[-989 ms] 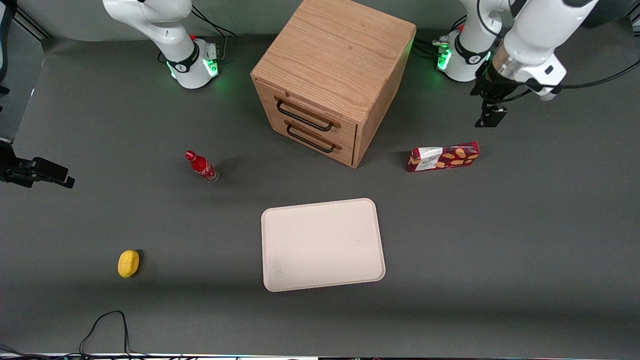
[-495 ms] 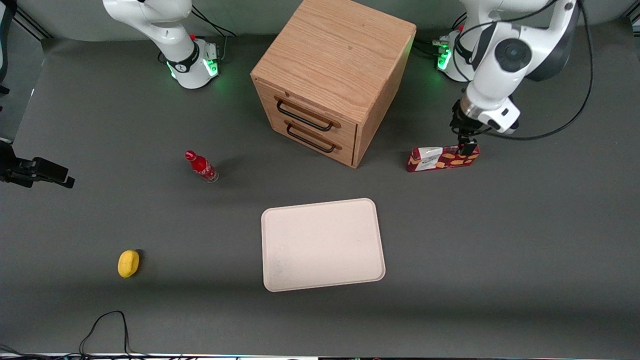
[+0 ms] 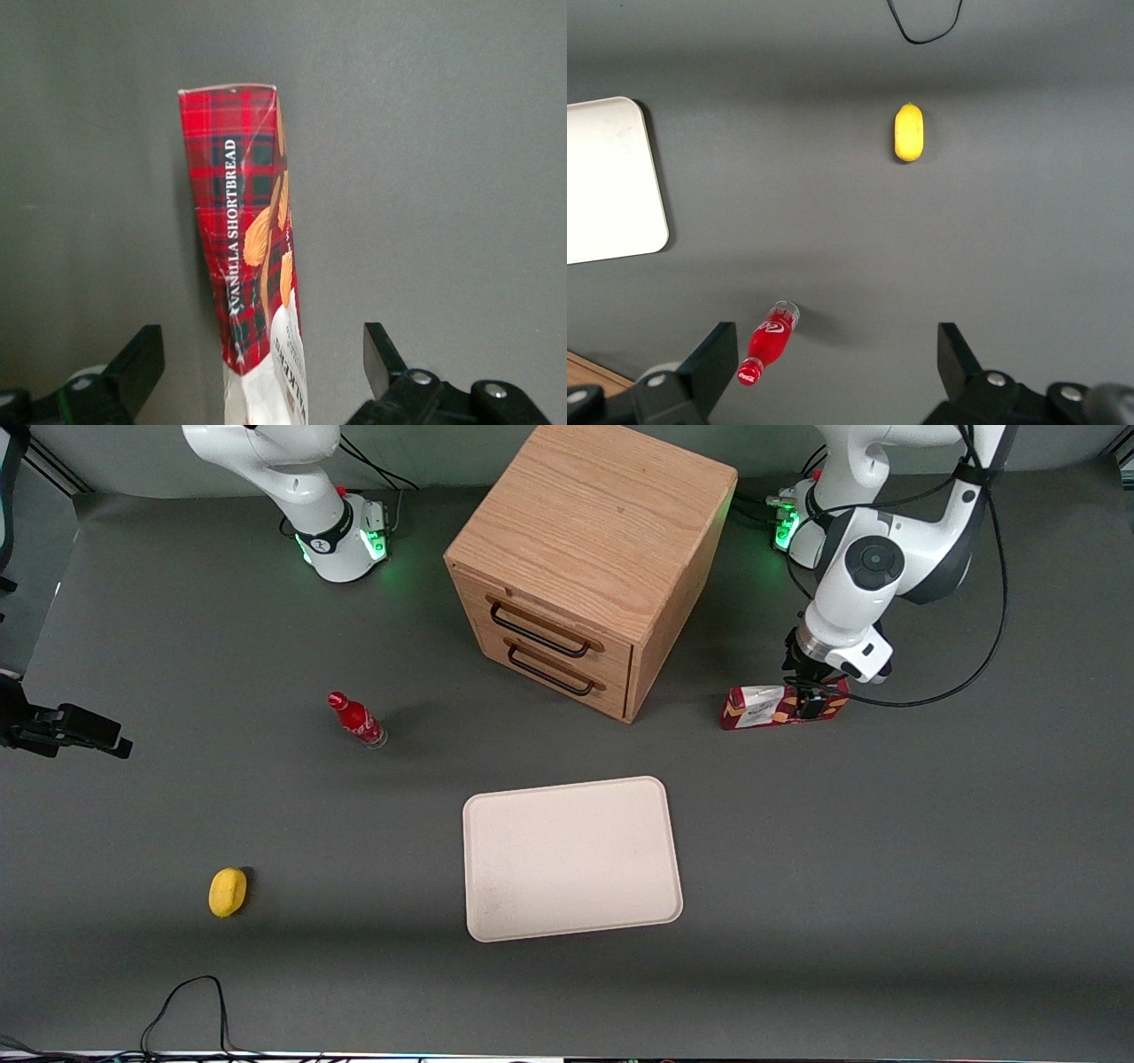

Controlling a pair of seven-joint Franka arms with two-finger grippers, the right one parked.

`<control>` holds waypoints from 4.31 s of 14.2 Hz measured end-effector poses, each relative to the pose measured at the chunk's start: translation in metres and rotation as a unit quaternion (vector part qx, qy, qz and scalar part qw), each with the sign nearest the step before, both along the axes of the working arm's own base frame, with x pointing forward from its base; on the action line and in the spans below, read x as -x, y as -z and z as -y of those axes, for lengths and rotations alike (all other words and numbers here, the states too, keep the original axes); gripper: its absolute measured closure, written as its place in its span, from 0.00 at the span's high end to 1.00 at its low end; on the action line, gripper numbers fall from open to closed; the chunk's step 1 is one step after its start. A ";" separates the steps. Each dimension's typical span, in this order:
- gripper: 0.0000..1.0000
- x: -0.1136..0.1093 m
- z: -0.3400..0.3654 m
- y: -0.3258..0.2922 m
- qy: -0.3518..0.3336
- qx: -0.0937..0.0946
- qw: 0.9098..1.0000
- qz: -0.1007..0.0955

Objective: Place red cookie box on tray
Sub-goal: 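Lower the left gripper and close it on the cookie box end, then lift the cookie box with the left gripper toward the white tray, then lower the cookie box onto the white tray with the left gripper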

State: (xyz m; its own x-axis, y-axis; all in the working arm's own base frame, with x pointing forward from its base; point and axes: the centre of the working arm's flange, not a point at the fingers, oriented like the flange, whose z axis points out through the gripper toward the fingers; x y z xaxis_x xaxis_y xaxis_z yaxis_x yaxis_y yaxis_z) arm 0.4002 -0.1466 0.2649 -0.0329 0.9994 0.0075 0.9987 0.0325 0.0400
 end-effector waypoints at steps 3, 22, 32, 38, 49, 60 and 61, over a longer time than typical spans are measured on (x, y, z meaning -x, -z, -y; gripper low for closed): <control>1.00 0.003 -0.001 0.014 -0.001 0.002 1.000 -0.001; 0.03 -0.033 0.003 -0.034 -0.012 -0.021 0.998 -0.051; 0.03 -0.102 -0.009 -0.329 -0.029 -0.027 0.998 -0.043; 0.03 -0.124 -0.004 -0.366 0.033 -0.017 0.999 -0.014; 0.03 -0.236 0.105 -0.324 0.357 0.017 0.934 0.015; 0.03 -0.195 0.247 -0.274 0.690 0.004 0.724 0.000; 0.03 -0.195 0.250 -0.268 0.698 0.003 0.716 -0.004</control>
State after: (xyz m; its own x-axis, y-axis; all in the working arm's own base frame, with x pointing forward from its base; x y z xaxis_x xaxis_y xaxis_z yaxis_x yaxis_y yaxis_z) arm 0.5953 -0.3967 0.5329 0.9982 0.0592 -0.0012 0.0592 -0.9975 0.0380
